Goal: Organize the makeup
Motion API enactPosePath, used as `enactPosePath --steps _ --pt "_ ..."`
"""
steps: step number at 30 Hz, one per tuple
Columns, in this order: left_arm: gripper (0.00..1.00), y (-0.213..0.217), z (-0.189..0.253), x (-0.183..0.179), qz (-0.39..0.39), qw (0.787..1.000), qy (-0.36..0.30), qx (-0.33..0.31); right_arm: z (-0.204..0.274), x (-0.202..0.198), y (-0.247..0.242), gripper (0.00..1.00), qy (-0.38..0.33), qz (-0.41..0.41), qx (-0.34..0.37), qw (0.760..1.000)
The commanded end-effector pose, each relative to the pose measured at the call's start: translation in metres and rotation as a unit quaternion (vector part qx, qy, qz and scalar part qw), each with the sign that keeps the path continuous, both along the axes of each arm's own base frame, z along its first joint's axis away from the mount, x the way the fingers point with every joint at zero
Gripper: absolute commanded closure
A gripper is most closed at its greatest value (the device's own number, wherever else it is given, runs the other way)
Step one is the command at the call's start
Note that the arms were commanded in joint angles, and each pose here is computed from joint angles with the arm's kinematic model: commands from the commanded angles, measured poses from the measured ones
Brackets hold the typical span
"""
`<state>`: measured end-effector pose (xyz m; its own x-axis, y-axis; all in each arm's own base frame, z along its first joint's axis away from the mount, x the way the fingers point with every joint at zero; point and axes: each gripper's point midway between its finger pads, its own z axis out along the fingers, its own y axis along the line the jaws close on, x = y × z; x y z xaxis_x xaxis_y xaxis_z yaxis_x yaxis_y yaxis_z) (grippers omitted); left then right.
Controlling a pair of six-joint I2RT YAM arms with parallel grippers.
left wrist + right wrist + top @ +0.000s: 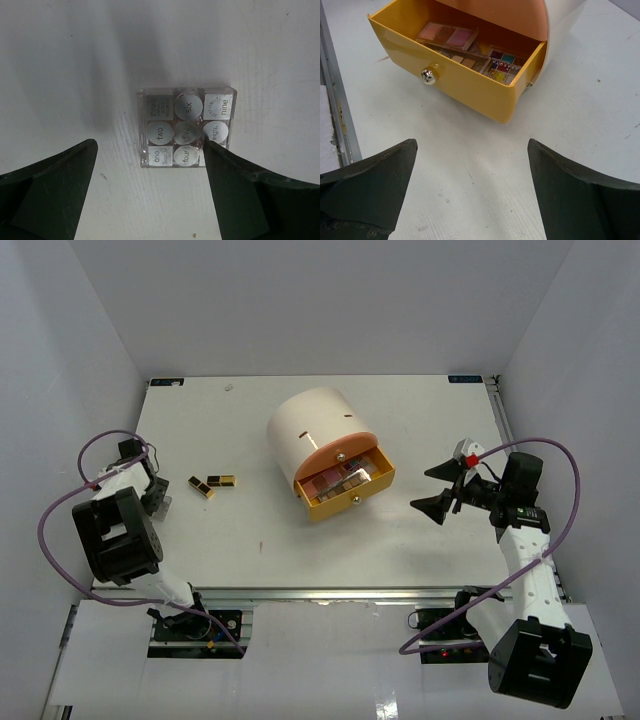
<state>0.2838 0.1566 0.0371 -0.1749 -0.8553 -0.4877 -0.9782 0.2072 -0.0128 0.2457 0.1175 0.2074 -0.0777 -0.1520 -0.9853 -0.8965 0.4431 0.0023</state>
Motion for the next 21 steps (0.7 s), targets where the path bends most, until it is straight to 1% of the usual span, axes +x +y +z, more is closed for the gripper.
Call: enactPosePath --steps 1,8,11,14,18,21 --pt "0.02 0.007 0.006 0.024 -0.019 0.999 -0.034 -0.01 0.002 -0.001 0.0 0.02 0.0 0.009 0.008 1.0" --pt "0.02 0.004 0.0 0.038 -0.036 0.998 -0.04 -0.034 -0.001 0.001 -0.004 0.02 0.007 0.003 0.012 1.0" --pt "0.02 0.0 0.006 0.043 -0.044 0.996 -0.058 -0.043 -0.001 0.003 -0.006 0.02 0.008 0.0 0.012 1.0" --pt "0.02 -0.002 0.02 0.047 -0.047 0.994 -0.086 -0.038 -0.003 0.003 -0.006 0.02 0.012 -0.001 0.012 1.0" --pt "0.02 -0.001 0.026 0.052 -0.042 0.993 -0.103 -0.038 -0.004 0.004 -0.006 0.02 0.014 0.0 0.013 1.0" --pt "0.02 -0.001 0.018 0.055 -0.028 0.993 -0.1 -0.048 -0.004 0.004 -0.007 0.02 0.015 -0.001 0.013 1.0"
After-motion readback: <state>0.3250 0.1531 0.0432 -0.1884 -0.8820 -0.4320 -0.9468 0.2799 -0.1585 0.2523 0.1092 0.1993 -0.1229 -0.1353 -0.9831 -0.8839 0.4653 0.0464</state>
